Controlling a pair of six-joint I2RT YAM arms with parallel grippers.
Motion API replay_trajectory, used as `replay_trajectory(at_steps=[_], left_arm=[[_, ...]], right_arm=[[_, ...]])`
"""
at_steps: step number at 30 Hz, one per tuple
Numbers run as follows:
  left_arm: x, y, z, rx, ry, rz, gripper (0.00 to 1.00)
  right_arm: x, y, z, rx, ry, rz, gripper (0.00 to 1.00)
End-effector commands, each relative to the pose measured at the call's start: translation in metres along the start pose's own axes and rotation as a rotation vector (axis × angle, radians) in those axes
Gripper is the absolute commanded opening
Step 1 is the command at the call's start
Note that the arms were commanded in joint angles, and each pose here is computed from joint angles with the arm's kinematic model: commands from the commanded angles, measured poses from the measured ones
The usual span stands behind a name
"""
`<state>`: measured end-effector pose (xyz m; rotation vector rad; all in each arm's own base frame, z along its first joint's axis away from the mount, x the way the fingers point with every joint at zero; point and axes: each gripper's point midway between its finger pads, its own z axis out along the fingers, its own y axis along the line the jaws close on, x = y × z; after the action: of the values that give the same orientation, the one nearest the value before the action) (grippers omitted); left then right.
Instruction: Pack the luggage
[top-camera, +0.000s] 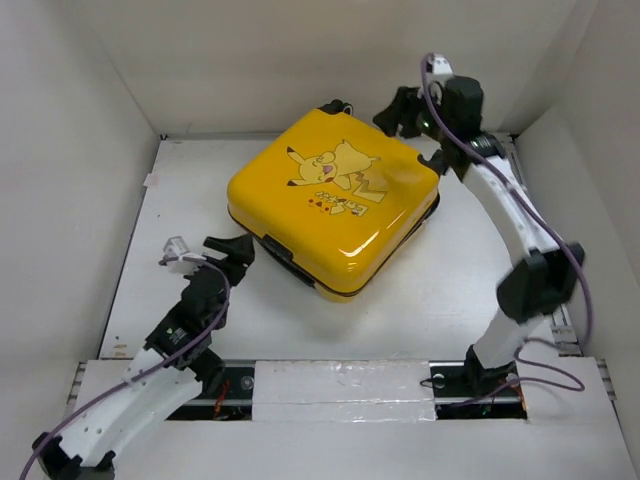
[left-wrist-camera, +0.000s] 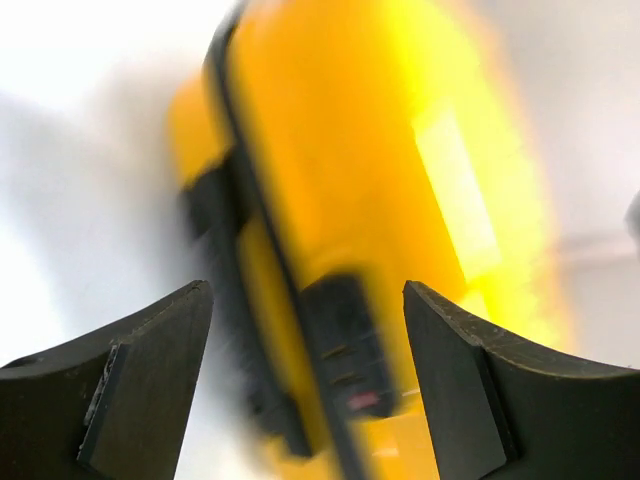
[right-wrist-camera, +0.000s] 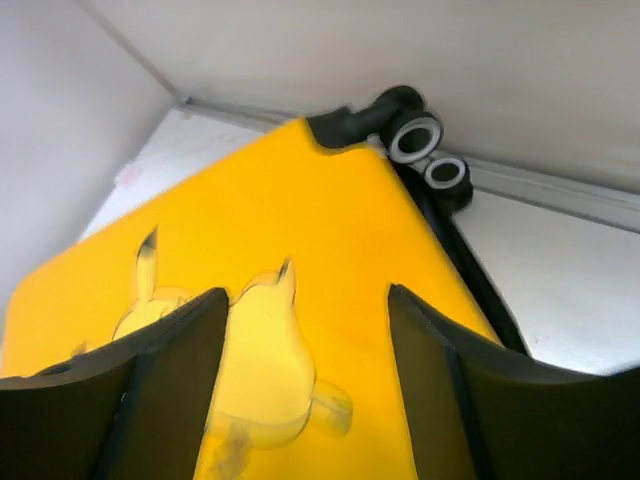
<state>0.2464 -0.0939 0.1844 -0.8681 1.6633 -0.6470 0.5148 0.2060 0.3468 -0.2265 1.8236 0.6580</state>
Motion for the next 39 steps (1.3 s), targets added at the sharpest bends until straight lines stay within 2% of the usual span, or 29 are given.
replay_trajectory(at_steps=[1,2,3,4,5,6,7,9,10,12,16,18,19,20,21,23,24,25,28,29,31,32,33,34,35,36,37,38,39], left_arm=[[-0.058,-0.020,-0.013,0.001,-0.195,0.010,0.72],[-0.068,-0.024,-0.012,-0.004,-0.240,0.011,0.72],[-0.077,-0.042,-0.012,0.045,-0.270,0.001,0.72],[-0.078,-0.049,-0.009,0.059,-0.279,0.000,0.72],[-0.075,-0.063,-0.001,0.069,-0.270,0.008,0.72],[-0.067,-0.079,0.003,0.117,-0.228,0.012,0.72],[-0.064,-0.097,0.007,0.161,-0.212,0.015,0.72],[-0.036,-0.123,0.019,0.221,-0.087,0.053,0.71],[-0.028,-0.133,0.018,0.266,-0.056,0.062,0.69],[-0.002,-0.135,0.013,0.319,0.017,0.100,0.66],[-0.006,-0.130,-0.003,0.319,-0.032,0.161,0.63],[-0.010,-0.125,-0.001,0.295,-0.052,0.174,0.63],[-0.013,-0.129,-0.002,0.301,-0.057,0.167,0.63],[-0.012,-0.137,-0.003,0.326,-0.051,0.172,0.63],[-0.009,-0.143,-0.005,0.342,-0.034,0.174,0.63],[-0.003,-0.149,-0.006,0.358,-0.003,0.186,0.63],[-0.001,-0.152,-0.008,0.372,0.001,0.180,0.63],[0.005,-0.149,-0.009,0.375,0.015,0.176,0.63],[0.020,-0.146,-0.016,0.371,0.043,0.197,0.63],[0.023,-0.142,-0.017,0.356,0.046,0.210,0.63],[0.030,-0.145,-0.024,0.375,0.055,0.204,0.63],[0.032,-0.148,-0.027,0.387,0.058,0.212,0.63],[0.031,-0.152,-0.030,0.400,0.059,0.214,0.63],[0.030,-0.160,-0.031,0.416,0.059,0.223,0.63],[0.027,-0.167,-0.031,0.424,0.051,0.232,0.63],[0.020,-0.182,-0.035,0.457,0.040,0.245,0.61],[0.026,-0.190,-0.036,0.492,0.056,0.265,0.58],[0.021,-0.208,-0.041,0.554,0.038,0.243,0.55],[0.023,-0.218,-0.043,0.587,0.039,0.255,0.50]], right_arm=[[-0.026,0.031,-0.082,-0.049,-0.148,-0.039,0.59],[-0.022,0.019,-0.097,0.038,-0.195,-0.020,0.41],[0.030,0.005,-0.101,0.091,-0.131,0.022,0.24],[0.019,0.014,-0.135,0.113,-0.214,0.032,0.01],[0.029,0.008,-0.146,0.153,-0.241,0.090,0.00],[0.043,-0.004,-0.155,0.228,-0.262,0.117,0.00],[0.089,-0.025,-0.158,0.303,-0.201,0.154,0.00],[0.116,-0.044,-0.172,0.387,-0.195,0.208,0.00],[0.145,-0.069,-0.176,0.461,-0.149,0.224,0.00],[0.168,-0.085,-0.178,0.497,-0.109,0.263,0.00],[0.199,-0.098,-0.157,0.477,-0.035,0.285,0.00],[0.204,-0.101,-0.132,0.445,0.014,0.296,0.00],[0.191,-0.096,-0.116,0.374,-0.018,0.253,0.00],[0.191,-0.087,-0.103,0.287,0.003,0.259,0.00],[0.167,-0.083,-0.089,0.244,-0.024,0.238,0.00],[0.177,-0.081,-0.058,0.175,0.048,0.208,0.00],[0.152,-0.073,-0.043,0.134,0.015,0.180,0.00],[0.162,-0.077,-0.028,0.113,0.052,0.182,0.00],[0.138,-0.068,-0.004,0.030,0.036,0.169,0.00],[0.142,-0.064,0.003,0.010,0.052,0.170,0.00],[0.127,-0.062,0.008,0.005,0.037,0.163,0.00],[0.134,-0.063,0.003,0.016,0.073,0.170,0.01],[0.126,-0.067,-0.003,0.042,0.055,0.168,0.04],[0.144,-0.075,-0.014,0.075,0.083,0.185,0.08],[0.150,-0.075,-0.023,0.094,0.087,0.188,0.18],[0.130,-0.064,-0.041,0.082,0.012,0.158,0.24],[0.132,-0.066,-0.053,0.091,-0.016,0.151,0.30],[0.173,-0.067,-0.069,0.095,0.030,0.169,0.39],[0.163,-0.053,-0.087,0.059,-0.027,0.143,0.40]])
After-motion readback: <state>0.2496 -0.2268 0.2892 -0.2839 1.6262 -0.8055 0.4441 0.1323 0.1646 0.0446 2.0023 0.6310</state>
